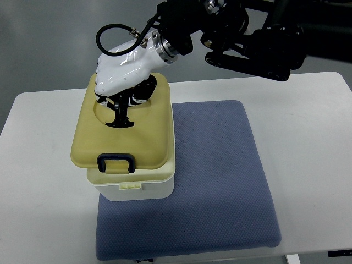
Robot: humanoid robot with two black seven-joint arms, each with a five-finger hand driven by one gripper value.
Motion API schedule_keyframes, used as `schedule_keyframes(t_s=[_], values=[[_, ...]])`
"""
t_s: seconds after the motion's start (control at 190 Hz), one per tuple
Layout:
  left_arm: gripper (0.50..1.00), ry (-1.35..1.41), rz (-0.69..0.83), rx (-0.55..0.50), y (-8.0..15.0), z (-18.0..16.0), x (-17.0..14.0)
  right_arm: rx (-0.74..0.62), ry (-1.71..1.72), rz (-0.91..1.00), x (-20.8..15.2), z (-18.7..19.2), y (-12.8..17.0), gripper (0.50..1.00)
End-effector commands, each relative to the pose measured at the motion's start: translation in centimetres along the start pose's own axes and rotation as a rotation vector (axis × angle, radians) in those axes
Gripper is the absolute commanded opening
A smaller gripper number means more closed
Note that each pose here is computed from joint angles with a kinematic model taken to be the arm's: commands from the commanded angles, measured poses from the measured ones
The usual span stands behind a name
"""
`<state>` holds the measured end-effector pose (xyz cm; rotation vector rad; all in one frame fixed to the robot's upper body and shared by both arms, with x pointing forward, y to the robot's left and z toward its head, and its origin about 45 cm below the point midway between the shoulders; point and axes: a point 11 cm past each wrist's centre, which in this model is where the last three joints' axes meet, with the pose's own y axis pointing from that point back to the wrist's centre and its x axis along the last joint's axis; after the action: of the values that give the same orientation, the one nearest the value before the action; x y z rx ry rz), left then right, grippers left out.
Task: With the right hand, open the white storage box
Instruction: 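Lift the yellow lid off the box with the right hand, then carry the lid beside the box and lower it onto the cushion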
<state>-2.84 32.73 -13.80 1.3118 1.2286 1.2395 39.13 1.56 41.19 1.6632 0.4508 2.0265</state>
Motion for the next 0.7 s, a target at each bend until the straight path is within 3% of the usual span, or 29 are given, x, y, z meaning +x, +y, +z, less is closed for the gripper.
schedule_keyframes(t_s=[0.0,0.358,0.694], values=[[1.000,0.000,0.000,0.000,0.0,0.0,0.0,-0.043,-0.001,0.003,0.3,1.2,1.7,0.500],[1.000,0.000,0.000,0.000,0.0,0.0,0.0,-0.215,-0.075,-0.034,-3.4,5.7,8.0,0.500],[1.000,0.000,-0.002,0.000,0.0,0.0,0.0,-0.390,-0.227,-0.152,-13.5,8.9,13.8,0.500]])
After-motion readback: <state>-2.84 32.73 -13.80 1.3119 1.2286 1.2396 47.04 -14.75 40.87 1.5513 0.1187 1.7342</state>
